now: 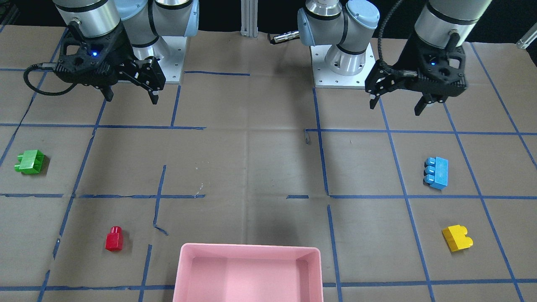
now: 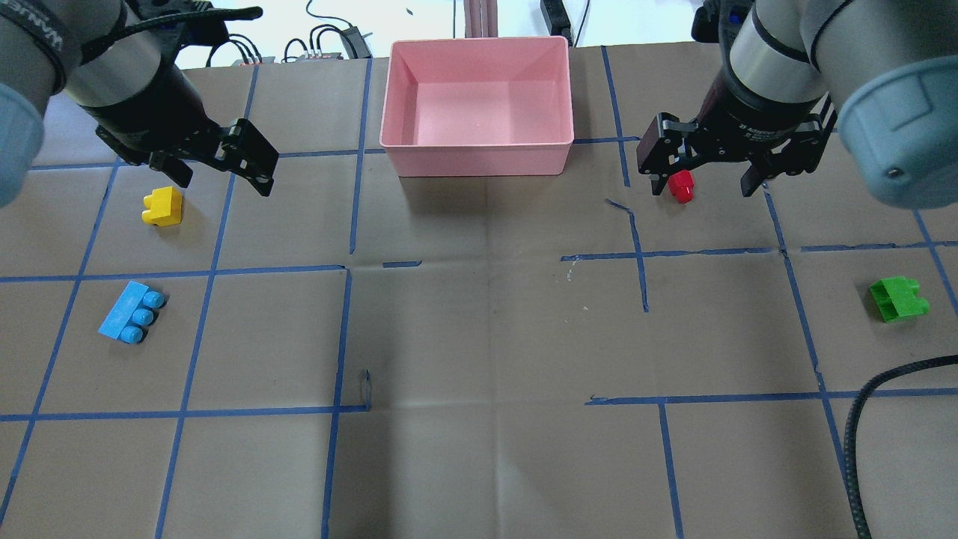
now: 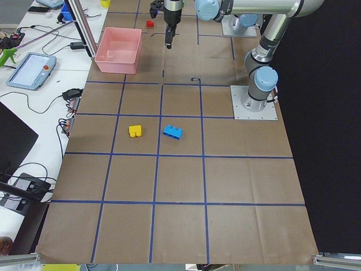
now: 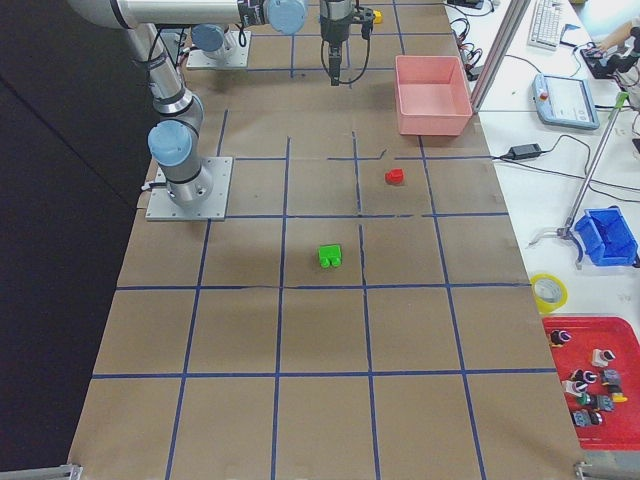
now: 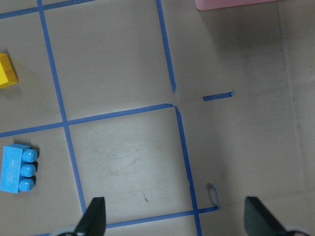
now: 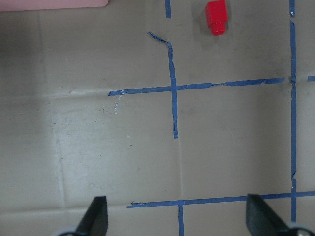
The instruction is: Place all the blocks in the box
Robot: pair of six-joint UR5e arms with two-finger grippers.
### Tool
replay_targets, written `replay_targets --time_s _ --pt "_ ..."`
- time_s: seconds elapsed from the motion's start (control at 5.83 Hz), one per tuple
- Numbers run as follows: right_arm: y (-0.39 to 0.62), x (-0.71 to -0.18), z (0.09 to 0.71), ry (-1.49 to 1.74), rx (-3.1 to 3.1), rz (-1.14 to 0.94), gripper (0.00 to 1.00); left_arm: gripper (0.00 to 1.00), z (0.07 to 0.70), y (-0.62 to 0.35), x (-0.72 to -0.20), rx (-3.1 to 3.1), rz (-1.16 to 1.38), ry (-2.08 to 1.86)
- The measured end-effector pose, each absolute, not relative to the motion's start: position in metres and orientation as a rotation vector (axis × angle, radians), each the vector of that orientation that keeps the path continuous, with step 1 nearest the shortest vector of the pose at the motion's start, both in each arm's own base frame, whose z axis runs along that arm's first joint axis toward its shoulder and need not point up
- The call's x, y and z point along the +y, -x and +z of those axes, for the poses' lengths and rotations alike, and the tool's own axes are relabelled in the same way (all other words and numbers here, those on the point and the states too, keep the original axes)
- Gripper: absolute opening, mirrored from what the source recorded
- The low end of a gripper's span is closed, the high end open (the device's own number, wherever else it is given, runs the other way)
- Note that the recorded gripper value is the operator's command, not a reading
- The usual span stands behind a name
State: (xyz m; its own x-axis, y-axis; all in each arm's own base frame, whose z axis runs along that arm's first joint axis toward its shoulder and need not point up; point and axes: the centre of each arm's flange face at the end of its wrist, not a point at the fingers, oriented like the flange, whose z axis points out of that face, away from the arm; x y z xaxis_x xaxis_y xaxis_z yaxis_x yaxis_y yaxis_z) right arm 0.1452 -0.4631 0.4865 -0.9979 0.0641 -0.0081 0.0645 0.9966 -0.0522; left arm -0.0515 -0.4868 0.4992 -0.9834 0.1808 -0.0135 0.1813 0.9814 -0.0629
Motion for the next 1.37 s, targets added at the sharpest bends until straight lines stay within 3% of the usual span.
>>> replay_targets --time_s 0.34,0.86,1.37 --pt "-0.145 -0.463 0.485 -0.101 3.133 -0.078 1.0 1.0 0.495 -0.051 -0.484 3.103 -0.071 -0.379" --pt "-0.145 -0.461 0.477 -0.103 3.134 -0.047 1.0 1.0 0.441 -0.2 -0.433 3.145 0.024 -0.479" --pt "-0.064 -0.469 0.462 -0.149 3.13 -0.002 1.0 1.0 0.363 -0.219 -0.414 3.137 0.011 -0.482"
